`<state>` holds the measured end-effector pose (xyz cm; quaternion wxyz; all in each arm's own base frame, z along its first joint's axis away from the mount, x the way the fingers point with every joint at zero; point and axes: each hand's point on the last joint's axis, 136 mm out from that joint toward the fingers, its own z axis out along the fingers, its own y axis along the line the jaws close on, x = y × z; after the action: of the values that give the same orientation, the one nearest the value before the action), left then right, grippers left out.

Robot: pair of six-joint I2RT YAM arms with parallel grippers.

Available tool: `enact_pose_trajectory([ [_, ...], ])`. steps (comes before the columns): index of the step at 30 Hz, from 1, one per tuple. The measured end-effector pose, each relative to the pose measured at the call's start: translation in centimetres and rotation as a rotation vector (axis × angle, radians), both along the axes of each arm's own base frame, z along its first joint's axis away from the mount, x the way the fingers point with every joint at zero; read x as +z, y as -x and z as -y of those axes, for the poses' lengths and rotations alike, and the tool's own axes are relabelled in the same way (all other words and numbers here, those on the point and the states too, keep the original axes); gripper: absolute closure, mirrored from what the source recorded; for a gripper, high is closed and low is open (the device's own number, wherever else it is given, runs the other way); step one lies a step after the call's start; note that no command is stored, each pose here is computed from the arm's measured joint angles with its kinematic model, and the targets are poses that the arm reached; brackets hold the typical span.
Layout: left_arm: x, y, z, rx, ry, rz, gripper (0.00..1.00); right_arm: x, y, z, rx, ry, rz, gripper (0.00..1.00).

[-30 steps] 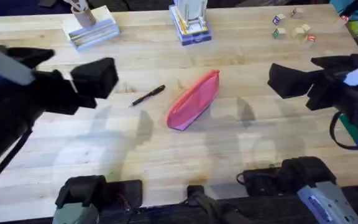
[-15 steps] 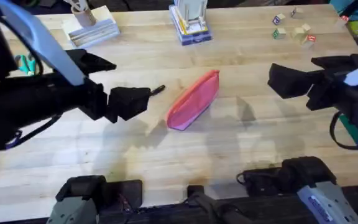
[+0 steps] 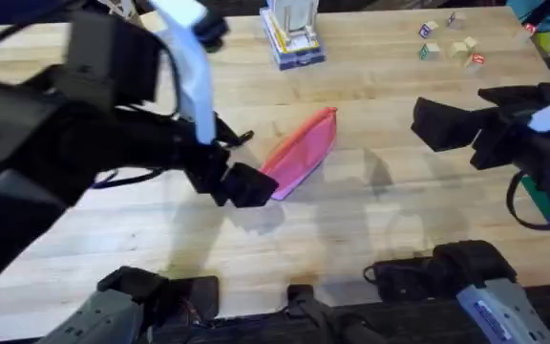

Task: Unzip the bag, pick up the pens from the table one at a time and place them inside, then zip the bag closed.

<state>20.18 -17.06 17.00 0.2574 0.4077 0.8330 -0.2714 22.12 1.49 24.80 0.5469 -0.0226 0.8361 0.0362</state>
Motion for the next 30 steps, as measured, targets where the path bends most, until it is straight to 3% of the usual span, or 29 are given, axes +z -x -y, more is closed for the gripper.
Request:
enact_pose_trajectory([
  [11, -4.4, -0.7, 2.6, -0.045, -0.080, -0.119, 0.006, 0.0, 0.0, 0.0, 0.000, 0.000, 0.000, 0.004],
  [18, -6.6, -2.7, 2.9, 0.060, -0.105, -0.187, 0.006, 0.0, 0.0, 0.0, 0.000, 0.000, 0.000, 0.004],
  [30, -7.1, -2.3, 2.4, 0.140, -0.117, -0.265, 0.006, 0.0, 0.0, 0.0, 0.000, 0.000, 0.000, 0.004],
])
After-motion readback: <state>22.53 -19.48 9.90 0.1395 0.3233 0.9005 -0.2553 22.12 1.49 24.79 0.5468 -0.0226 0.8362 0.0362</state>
